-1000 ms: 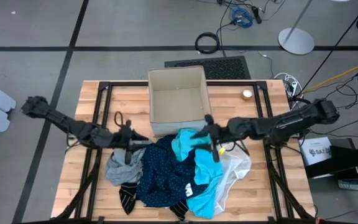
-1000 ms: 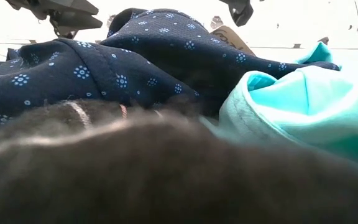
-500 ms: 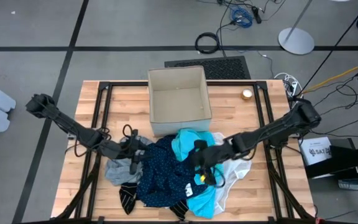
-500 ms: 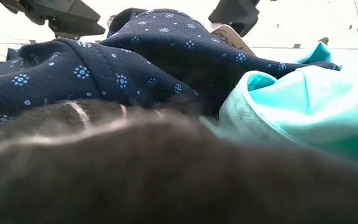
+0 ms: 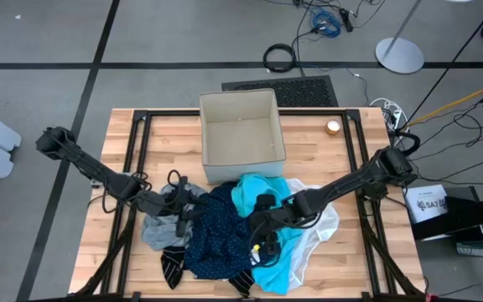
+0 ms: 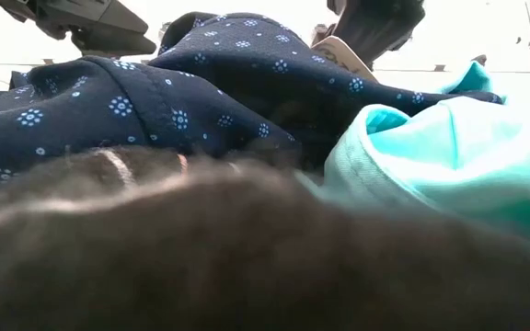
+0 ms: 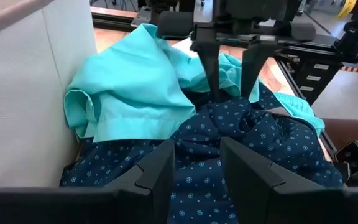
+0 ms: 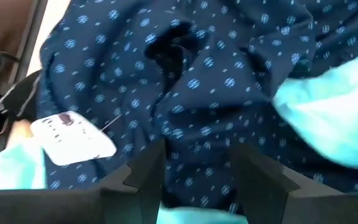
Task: Sort clothes
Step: Put the blue shirt into the laundry bin
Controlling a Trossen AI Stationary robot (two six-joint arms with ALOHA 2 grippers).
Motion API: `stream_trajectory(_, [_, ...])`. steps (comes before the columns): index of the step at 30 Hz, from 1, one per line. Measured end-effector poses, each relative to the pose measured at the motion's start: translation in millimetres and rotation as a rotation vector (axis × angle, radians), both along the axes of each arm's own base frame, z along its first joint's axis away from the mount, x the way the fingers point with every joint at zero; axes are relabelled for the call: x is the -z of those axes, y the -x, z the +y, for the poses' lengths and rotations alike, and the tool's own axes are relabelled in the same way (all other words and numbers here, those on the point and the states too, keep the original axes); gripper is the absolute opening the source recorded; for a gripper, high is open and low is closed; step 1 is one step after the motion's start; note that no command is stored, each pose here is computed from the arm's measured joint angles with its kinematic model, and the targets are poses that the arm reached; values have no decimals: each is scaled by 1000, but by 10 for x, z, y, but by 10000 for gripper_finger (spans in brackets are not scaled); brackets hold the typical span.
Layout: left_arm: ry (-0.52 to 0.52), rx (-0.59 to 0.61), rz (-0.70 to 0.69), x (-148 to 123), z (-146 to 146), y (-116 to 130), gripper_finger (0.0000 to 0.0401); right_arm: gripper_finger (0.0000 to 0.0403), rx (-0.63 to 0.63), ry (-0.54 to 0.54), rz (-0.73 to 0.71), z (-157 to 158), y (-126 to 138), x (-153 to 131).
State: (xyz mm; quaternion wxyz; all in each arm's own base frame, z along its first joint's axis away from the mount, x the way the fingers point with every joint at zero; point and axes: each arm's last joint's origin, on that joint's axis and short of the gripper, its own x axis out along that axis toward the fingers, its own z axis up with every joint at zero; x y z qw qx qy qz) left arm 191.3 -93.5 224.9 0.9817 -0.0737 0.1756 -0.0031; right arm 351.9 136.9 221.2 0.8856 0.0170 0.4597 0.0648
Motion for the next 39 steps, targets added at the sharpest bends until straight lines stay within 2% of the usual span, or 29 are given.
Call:
stream_trajectory(4, [-11, 2, 10, 19, -4, -8, 138, 166, -24, -22, -55, 32, -93, 40])
stream_trajectory(7, [-17, 2, 25, 49, -13, -24, 138, 159, -35, -7, -38, 40, -116, 120])
stream_trajectory(10, [-22, 1, 37, 88, -28, -51, 138, 117, -35, -3, -25, 53, -114, 154])
stream_trajectory(14, [-31, 0, 60, 157, -53, -95, 138, 21, -57, -7, -62, 123, -116, 132])
stream_trajectory(19, [-20, 12, 48, 203, -94, -159, 138, 3, -100, -6, -94, 242, -104, 25])
stream_trajectory(22, [-18, 18, 50, 217, -104, -172, 138, 2, -107, 10, -114, 341, -112, -195])
stream_trajectory(28, [-25, 35, 33, 196, -116, -170, 138, 1, -129, 136, -177, 567, -45, -804])
stream_trajectory(39, [-71, 52, 32, 197, -114, -171, 138, 0, -118, 357, -499, 762, 248, -2044])
